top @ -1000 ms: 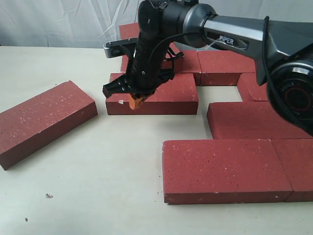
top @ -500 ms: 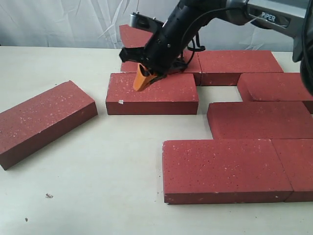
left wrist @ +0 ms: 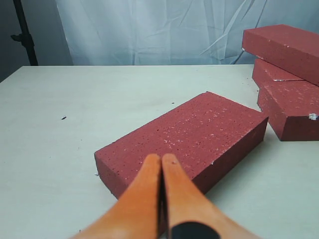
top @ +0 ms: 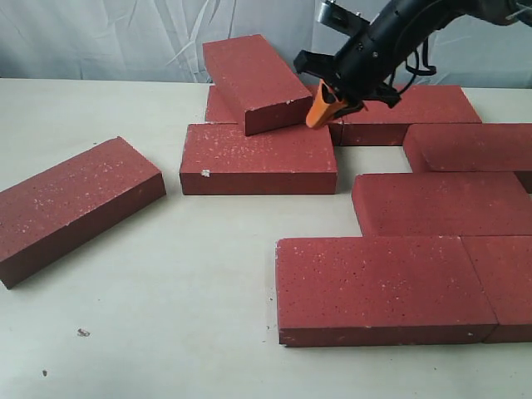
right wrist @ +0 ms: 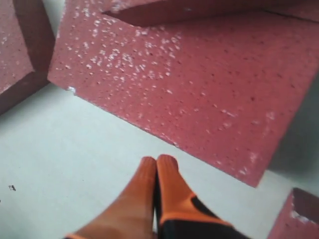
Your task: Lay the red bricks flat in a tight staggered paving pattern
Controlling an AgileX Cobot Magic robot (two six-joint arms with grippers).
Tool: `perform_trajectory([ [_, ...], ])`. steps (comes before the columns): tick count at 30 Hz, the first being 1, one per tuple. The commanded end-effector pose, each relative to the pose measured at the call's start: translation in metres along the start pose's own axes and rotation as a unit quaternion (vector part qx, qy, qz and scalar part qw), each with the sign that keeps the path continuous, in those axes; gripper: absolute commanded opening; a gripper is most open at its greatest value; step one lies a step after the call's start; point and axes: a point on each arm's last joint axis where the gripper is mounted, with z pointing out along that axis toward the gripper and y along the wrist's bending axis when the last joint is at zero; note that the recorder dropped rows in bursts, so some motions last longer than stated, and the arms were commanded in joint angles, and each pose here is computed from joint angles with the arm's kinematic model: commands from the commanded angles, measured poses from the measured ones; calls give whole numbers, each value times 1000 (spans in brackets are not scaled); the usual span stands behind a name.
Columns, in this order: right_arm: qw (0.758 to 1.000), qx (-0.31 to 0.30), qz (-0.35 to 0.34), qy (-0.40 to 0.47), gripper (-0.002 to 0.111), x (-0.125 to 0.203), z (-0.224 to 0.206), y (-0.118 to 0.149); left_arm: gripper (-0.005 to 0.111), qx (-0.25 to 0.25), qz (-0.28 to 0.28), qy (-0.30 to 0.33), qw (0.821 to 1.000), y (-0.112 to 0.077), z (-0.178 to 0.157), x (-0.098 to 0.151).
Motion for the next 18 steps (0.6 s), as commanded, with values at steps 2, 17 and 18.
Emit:
perform_trajectory([
  [2,1000,12,28,5,-1,20,-24,-19,0,0,1,-3,1000,0,0,1],
  [17,993,100,34,-48,-1,69,-64,-29,0,-2,8,-3,1000,0,0,1],
  [18,993,101,34,-52,-1,71,-66,-28,0,-2,8,-3,1000,0,0,1],
])
